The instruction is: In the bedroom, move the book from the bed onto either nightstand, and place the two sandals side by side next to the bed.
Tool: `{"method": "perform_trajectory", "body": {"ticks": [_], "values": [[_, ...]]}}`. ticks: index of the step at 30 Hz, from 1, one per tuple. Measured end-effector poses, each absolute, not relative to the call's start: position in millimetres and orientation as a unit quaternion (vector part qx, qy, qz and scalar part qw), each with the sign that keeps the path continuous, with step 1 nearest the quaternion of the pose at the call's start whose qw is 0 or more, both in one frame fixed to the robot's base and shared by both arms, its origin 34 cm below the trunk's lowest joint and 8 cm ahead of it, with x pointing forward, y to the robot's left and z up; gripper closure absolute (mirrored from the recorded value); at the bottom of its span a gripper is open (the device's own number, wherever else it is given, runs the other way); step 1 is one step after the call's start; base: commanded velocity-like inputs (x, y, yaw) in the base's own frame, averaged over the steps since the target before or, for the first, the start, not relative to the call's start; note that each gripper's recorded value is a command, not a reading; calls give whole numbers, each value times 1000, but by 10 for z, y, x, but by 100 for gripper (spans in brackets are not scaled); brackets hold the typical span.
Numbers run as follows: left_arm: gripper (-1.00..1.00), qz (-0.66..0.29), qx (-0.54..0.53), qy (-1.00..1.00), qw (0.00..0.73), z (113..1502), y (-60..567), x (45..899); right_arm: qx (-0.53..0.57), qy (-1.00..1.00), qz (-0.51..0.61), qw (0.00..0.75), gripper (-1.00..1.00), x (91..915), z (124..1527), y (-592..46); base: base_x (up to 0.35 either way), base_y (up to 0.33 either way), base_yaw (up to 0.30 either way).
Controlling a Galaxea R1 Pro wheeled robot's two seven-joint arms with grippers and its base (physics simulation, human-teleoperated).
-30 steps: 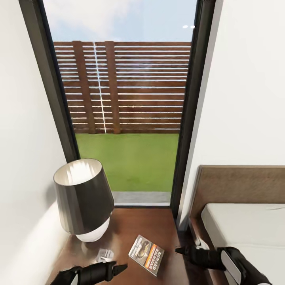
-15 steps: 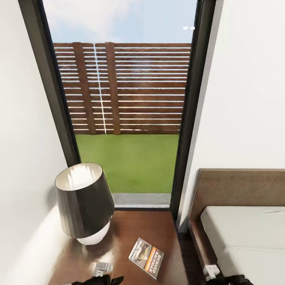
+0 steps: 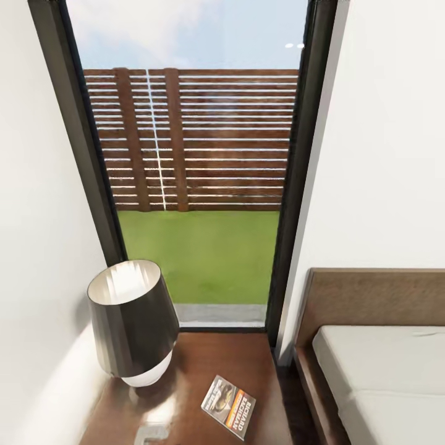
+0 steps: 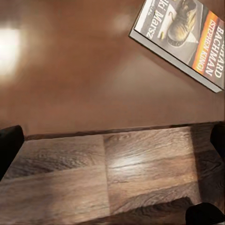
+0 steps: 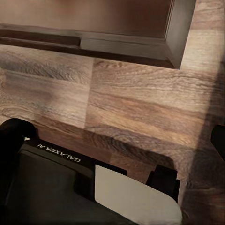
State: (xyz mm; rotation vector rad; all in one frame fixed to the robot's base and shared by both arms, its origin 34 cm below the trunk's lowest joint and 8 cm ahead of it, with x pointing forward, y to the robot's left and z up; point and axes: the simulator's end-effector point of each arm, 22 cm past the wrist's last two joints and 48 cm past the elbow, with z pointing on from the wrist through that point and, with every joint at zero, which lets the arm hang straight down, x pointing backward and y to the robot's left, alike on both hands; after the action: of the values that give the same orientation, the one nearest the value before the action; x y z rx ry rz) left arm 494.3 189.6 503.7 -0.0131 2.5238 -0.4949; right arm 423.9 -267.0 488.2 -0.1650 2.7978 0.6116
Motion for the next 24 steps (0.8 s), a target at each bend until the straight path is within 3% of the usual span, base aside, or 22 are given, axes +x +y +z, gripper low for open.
{"method": "perform_trajectory", "body": {"ticks": [8,24], "values": [[-100,-84,-39,966,241,4874,2307,4625,-47,969,212,115,-100,4000,4942,-2679,0,0,0],[-100,2,-58,980,189,4904,2878,4062,-34,972,220,77,-100,3439,5050,-2589,0,0,0]]}}
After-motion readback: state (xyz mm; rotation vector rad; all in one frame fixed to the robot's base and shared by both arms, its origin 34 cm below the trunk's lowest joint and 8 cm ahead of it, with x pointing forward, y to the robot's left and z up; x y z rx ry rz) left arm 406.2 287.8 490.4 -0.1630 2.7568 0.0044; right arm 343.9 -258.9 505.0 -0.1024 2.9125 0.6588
